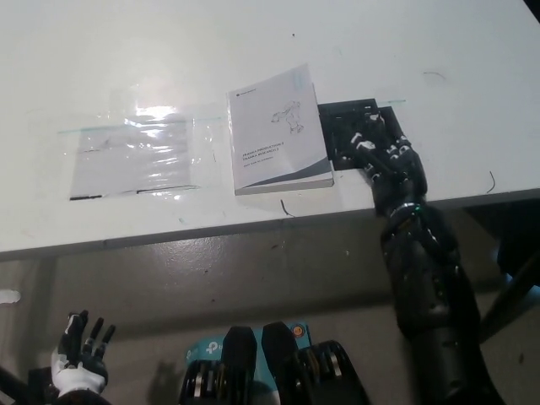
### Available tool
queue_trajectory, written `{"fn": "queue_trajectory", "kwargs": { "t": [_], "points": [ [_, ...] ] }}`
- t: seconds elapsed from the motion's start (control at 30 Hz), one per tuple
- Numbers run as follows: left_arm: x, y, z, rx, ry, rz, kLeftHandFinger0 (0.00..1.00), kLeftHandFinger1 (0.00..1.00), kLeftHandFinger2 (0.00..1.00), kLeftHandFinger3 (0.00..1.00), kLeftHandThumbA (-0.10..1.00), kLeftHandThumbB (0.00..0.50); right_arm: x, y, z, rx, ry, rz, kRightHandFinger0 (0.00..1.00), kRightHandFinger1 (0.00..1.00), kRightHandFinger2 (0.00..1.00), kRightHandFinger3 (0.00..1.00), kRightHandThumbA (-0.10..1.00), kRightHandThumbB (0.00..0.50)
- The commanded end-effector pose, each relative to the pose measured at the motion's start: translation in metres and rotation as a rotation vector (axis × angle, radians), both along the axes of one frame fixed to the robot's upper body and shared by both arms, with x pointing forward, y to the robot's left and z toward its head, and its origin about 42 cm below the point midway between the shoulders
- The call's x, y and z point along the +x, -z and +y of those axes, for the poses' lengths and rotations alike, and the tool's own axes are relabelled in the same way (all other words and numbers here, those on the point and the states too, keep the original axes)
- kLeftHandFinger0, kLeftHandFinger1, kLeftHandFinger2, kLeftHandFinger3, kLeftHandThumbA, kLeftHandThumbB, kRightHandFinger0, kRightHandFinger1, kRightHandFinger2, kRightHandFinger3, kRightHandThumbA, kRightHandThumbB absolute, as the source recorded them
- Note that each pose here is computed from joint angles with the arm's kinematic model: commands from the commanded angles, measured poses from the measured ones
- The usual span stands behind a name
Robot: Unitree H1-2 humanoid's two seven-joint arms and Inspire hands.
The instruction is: The robot uses its right hand to slide under the cover of the book kept in the middle of the desk and open it
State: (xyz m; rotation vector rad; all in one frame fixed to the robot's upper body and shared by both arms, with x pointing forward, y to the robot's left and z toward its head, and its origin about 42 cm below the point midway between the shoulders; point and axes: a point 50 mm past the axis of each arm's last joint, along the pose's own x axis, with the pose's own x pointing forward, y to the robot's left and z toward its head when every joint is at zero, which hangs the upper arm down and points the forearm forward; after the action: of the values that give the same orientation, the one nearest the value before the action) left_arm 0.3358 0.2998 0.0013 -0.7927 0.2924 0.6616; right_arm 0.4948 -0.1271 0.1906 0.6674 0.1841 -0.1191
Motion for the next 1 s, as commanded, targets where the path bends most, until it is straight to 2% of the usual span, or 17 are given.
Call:
{"fn": "queue_trajectory", "kwargs": {
  "t": [0.0, 0.1, 0.13, 0.23, 0.27, 0.33, 0.43, 0.53, 0.6, 0.63, 0.8, 0.9, 0.93, 0.97],
  "points": [
    [0.008, -0.01, 0.008, 0.026, -0.022, -0.034, 0.73, 0.78, 0.88, 0.89, 0.81, 0.152, 0.014, -0.042, 0.024, -0.017, -0.045, -0.126, 0.78, 0.96, 0.99, 1.0, 1.0, 0.179],
    [0.007, -0.009, 0.009, 0.019, -0.023, -0.037, 0.74, 0.78, 0.89, 0.92, 0.81, 0.142, 0.013, -0.045, 0.03, -0.017, -0.052, -0.127, 0.79, 0.97, 0.99, 1.0, 1.0, 0.17],
    [0.007, -0.008, 0.009, 0.019, -0.024, -0.036, 0.74, 0.78, 0.88, 0.92, 0.81, 0.129, 0.013, -0.045, 0.033, -0.02, -0.057, -0.124, 0.75, 0.94, 0.97, 1.0, 1.0, 0.166],
    [0.007, -0.008, 0.009, 0.024, -0.026, -0.036, 0.74, 0.78, 0.89, 0.91, 0.82, 0.124, 0.012, -0.043, 0.039, -0.032, -0.075, -0.124, 0.73, 0.93, 0.97, 1.0, 1.0, 0.15],
    [0.006, -0.008, 0.01, 0.022, -0.027, -0.035, 0.74, 0.79, 0.9, 0.92, 0.82, 0.12, 0.011, -0.042, 0.043, -0.036, -0.085, -0.123, 0.69, 0.93, 0.97, 1.0, 1.0, 0.145],
    [0.007, -0.007, 0.01, 0.014, -0.03, -0.032, 0.74, 0.78, 0.88, 0.9, 0.81, 0.117, 0.01, -0.042, 0.048, -0.042, -0.099, -0.124, 0.69, 0.92, 0.98, 1.0, 1.0, 0.16],
    [0.008, -0.007, 0.008, 0.007, -0.023, -0.034, 0.75, 0.77, 0.88, 0.9, 0.82, 0.12, 0.01, -0.043, 0.052, -0.054, -0.113, -0.13, 0.68, 0.9, 0.97, 1.0, 1.0, 0.169],
    [0.009, -0.009, 0.008, 0.013, -0.019, -0.032, 0.76, 0.78, 0.88, 0.9, 0.82, 0.131, 0.01, -0.043, 0.056, -0.055, -0.118, -0.133, 0.67, 0.91, 0.96, 1.0, 1.0, 0.149],
    [0.009, -0.009, 0.008, 0.009, -0.014, -0.034, 0.79, 0.83, 0.93, 0.93, 0.84, 0.131, 0.009, -0.041, 0.057, -0.055, -0.122, -0.13, 0.68, 0.91, 0.95, 1.0, 1.0, 0.147],
    [0.009, -0.008, 0.008, 0.006, -0.026, -0.034, 0.77, 0.8, 0.91, 0.91, 0.81, 0.152, 0.007, -0.036, 0.06, -0.057, -0.126, -0.11, 0.7, 0.87, 0.91, 1.0, 1.0, 0.153],
    [0.009, -0.009, 0.008, -0.001, -0.038, -0.03, 0.74, 0.76, 0.86, 0.86, 0.79, 0.165, 0.003, -0.023, 0.064, -0.055, -0.13, -0.079, 0.68, 0.86, 0.92, 1.0, 1.0, 0.171],
    [0.009, -0.008, 0.008, -0.004, -0.029, -0.039, 0.75, 0.8, 0.9, 0.91, 0.8, 0.154, 0.002, -0.021, 0.065, -0.056, -0.134, -0.08, 0.66, 0.85, 0.91, 1.0, 1.0, 0.177],
    [0.007, -0.007, 0.009, 0.002, -0.026, -0.03, 0.74, 0.79, 0.9, 0.94, 0.8, 0.147, 0.001, -0.02, 0.067, -0.06, -0.139, -0.08, 0.63, 0.82, 0.88, 1.0, 1.0, 0.186],
    [0.006, -0.006, 0.009, 0.001, -0.017, -0.032, 0.75, 0.82, 0.94, 0.99, 0.84, 0.133, 0.001, -0.025, 0.07, -0.068, -0.148, -0.089, 0.63, 0.84, 0.9, 1.0, 1.0, 0.186]
  ]
}}
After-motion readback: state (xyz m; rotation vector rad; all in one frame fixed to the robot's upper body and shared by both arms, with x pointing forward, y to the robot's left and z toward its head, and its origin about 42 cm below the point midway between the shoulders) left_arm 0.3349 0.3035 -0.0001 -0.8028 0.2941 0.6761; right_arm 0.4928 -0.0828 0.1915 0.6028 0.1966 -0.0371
